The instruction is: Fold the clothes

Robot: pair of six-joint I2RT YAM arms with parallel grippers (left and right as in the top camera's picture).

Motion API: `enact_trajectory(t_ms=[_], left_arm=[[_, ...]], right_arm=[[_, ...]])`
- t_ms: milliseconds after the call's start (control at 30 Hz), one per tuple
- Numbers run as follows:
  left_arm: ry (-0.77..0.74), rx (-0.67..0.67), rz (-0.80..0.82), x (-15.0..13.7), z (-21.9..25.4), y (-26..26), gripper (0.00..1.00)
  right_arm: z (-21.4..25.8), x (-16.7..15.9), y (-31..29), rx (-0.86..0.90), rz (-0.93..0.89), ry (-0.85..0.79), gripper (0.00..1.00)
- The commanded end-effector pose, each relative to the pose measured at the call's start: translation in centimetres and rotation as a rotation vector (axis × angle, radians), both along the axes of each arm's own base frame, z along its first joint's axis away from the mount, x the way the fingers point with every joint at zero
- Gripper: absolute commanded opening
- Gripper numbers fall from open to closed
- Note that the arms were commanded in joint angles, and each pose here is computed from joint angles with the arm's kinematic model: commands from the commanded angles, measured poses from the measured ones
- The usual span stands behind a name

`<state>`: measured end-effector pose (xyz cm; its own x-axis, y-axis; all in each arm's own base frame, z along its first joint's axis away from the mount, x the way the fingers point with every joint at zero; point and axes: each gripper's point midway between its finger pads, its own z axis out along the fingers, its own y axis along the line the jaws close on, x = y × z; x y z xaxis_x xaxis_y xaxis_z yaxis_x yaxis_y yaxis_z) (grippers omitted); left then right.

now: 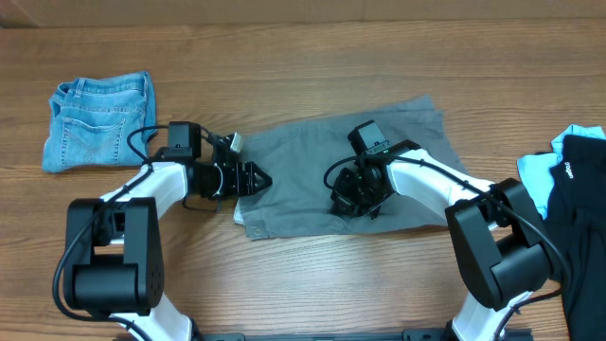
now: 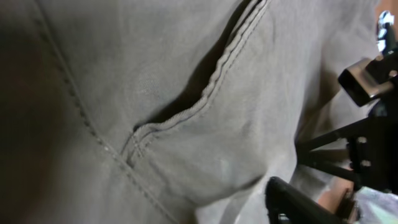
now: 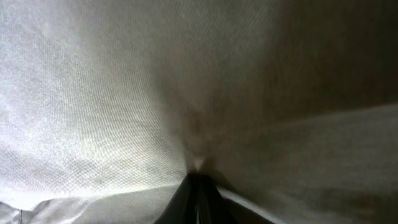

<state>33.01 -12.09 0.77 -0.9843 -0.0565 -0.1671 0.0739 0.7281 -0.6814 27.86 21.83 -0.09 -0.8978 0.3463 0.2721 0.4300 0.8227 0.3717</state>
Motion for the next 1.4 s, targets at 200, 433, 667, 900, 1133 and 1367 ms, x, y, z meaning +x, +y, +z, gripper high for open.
enact_trajectory(t_ms=[200,433,667,900,1133,1367], left_arm=[[0.265,0.228,-0.007,-6.2,-7.2,2.6,0.04],[0.444,0.403,0.051,-5.4,-3.5,8.4,0.04],[0.455,0.568,0.144,-1.0,6.5,14.8,0.04],[0.272,0.77,0.169,2.3,17.5,18.1,0.04],[0.197,0.729,0.062,3.1,18.7,12.6,0.04],[0.175,0.721,-0.126,2.0,15.3,3.1,0.06]], right_arm=[[-1.7,-0.9,-0.5,-0.04,0.023,0.036,0.04],[2.9,0.8,-0.5,-0.01,0.039,-0.119,0.04],[8.8,2.0,-1.5,0.036,-0.005,-0.27,0.04],[10.2,2.5,-3.4,0.036,-0.059,-0.289,0.04],[10.0,2.5,-4.0,0.01,-0.071,-0.283,0.04],[9.5,2.2,-4.9,-0.041,-0.079,-0.268,0.04]])
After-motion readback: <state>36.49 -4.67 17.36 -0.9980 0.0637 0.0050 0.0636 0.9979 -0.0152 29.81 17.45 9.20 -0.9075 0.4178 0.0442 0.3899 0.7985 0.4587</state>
